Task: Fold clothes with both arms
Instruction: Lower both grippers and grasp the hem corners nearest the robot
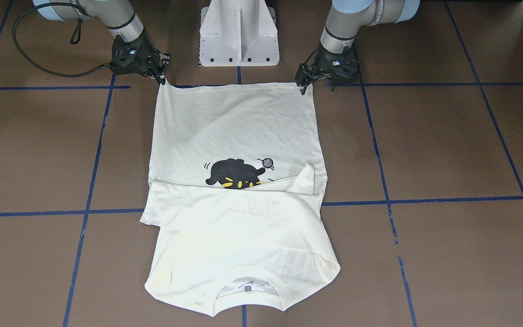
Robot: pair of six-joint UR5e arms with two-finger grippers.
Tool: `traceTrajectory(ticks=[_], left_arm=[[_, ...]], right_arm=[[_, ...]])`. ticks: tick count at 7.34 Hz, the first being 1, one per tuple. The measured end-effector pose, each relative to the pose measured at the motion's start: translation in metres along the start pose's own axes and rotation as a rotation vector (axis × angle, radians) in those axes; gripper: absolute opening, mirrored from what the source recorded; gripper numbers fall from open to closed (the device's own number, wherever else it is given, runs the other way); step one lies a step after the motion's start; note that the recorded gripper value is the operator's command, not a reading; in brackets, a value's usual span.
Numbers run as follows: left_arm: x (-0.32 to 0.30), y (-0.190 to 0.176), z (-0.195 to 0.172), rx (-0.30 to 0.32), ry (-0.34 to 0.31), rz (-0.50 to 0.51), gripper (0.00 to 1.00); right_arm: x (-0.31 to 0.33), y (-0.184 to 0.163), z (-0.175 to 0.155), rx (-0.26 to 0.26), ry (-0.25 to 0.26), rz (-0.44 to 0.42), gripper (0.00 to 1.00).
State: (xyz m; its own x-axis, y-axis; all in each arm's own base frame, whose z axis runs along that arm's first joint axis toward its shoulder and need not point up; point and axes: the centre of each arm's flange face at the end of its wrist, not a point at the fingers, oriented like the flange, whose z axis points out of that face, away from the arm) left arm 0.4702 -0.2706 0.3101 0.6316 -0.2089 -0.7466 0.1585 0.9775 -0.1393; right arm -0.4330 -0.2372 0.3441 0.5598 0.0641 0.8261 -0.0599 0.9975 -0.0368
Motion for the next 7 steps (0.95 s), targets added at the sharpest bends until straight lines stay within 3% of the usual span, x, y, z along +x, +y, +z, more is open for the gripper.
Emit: traceTrajectory(ticks=[2, 5, 6, 7], left_arm=[[-0.001, 0.031, 0.021, -0.027, -0.032, -0.027, 0.81], [-0.005, 0.035, 0.043, -0.031, -0.074, -0.04, 0.69], [-0.007, 0.034, 0.049, -0.03, -0.085, -0.042, 0.59], [-0.007, 0.034, 0.052, -0.031, -0.09, -0.043, 0.42]], right_arm=[[0.0, -0.006, -0.005, -0.003, -0.01, 0.008, 0.0], [-0.003, -0.008, -0.008, -0.002, -0.018, 0.01, 0.0], [-0.004, -0.008, -0.008, -0.001, -0.02, 0.01, 0.0], [-0.004, -0.008, -0.009, -0.001, -0.022, 0.009, 0.0]])
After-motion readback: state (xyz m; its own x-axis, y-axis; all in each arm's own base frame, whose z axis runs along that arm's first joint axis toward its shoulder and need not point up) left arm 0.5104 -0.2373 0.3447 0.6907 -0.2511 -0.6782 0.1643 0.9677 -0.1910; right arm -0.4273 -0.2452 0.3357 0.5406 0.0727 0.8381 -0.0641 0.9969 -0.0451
